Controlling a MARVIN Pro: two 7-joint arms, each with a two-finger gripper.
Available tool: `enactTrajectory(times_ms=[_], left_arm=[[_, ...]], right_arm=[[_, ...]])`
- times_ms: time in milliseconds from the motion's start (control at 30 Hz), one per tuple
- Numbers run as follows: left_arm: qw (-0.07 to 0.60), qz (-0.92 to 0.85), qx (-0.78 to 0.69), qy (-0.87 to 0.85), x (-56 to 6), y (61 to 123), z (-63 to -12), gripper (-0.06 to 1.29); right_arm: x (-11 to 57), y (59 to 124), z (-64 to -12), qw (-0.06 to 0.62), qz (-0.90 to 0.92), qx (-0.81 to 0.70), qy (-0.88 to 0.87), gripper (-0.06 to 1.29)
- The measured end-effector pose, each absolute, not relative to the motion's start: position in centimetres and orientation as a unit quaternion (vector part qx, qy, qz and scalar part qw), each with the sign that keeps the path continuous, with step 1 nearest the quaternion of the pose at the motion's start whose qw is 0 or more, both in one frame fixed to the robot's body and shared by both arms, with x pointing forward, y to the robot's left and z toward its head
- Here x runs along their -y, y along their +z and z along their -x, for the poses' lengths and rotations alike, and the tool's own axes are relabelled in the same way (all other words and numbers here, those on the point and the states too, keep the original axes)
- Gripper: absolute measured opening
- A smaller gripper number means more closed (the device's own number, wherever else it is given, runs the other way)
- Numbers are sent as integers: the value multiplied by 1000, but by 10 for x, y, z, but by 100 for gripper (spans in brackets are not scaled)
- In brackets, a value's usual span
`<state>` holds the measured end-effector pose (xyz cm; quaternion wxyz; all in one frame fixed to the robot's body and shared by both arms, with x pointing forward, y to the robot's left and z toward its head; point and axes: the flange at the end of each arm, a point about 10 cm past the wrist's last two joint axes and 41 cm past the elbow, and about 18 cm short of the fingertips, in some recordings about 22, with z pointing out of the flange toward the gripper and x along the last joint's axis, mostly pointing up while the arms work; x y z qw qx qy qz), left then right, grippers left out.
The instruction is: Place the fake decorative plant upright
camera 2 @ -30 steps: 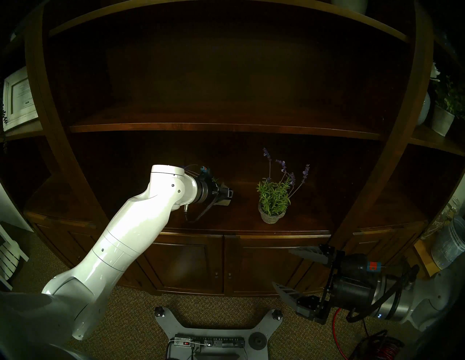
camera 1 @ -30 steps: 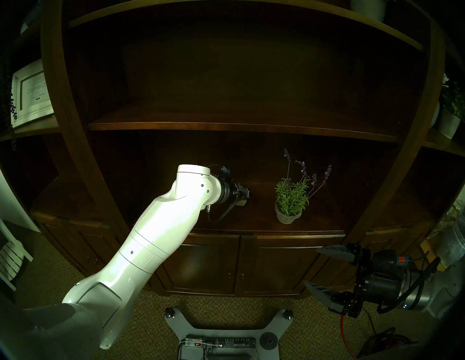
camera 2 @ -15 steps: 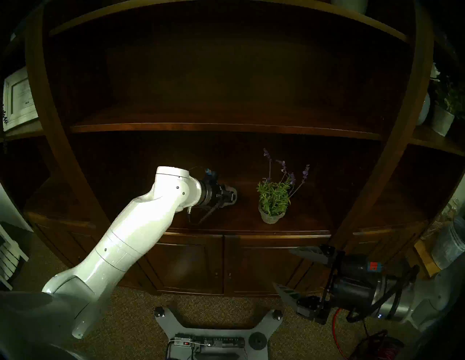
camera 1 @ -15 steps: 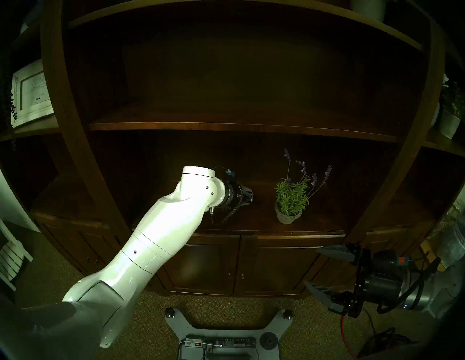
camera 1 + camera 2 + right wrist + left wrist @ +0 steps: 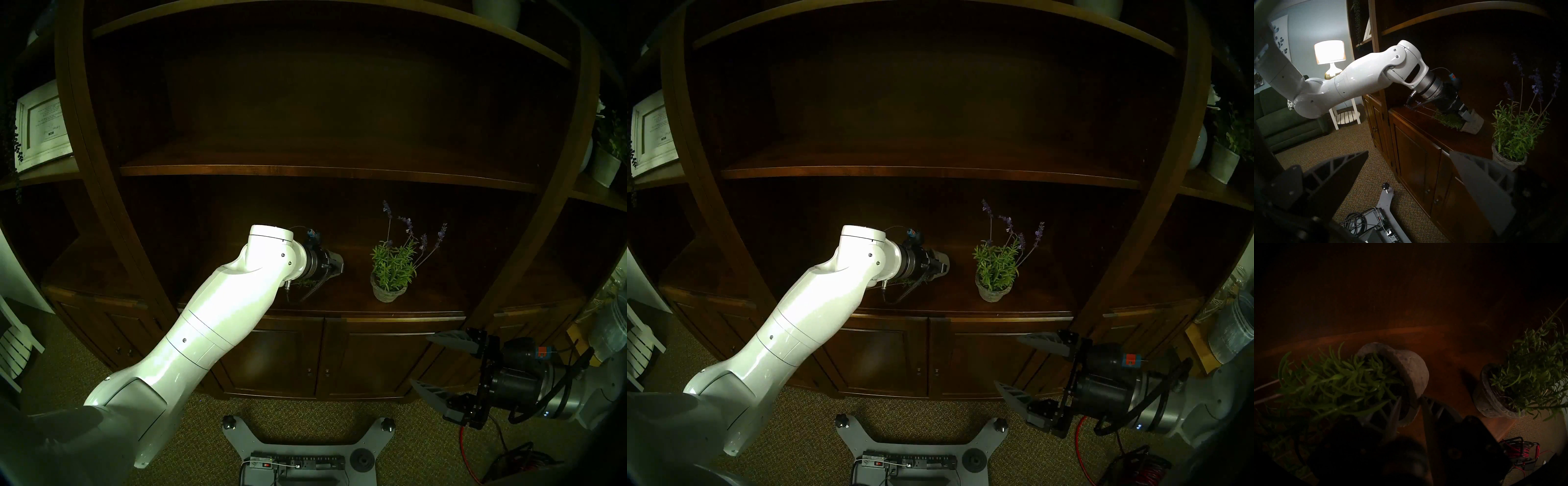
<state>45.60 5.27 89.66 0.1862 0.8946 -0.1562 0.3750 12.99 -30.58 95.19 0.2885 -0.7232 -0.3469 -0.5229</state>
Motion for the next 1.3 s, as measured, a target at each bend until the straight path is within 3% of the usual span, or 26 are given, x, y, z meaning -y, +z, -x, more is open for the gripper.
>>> enactTrajectory(times_ms=[100,367,1300], left_arm=[[182,-895,156,376,-55,896,-457,36],[165,-894,160,384,-65,897,-458,-2],[55,-864,242,437,-84,919,-441,-2]], right_arm=[[306,952,-130,288,723,347,-523,125],[306,952,-130,288,723,347,-523,125],[305,952,-130,288,722,348,-525,125]])
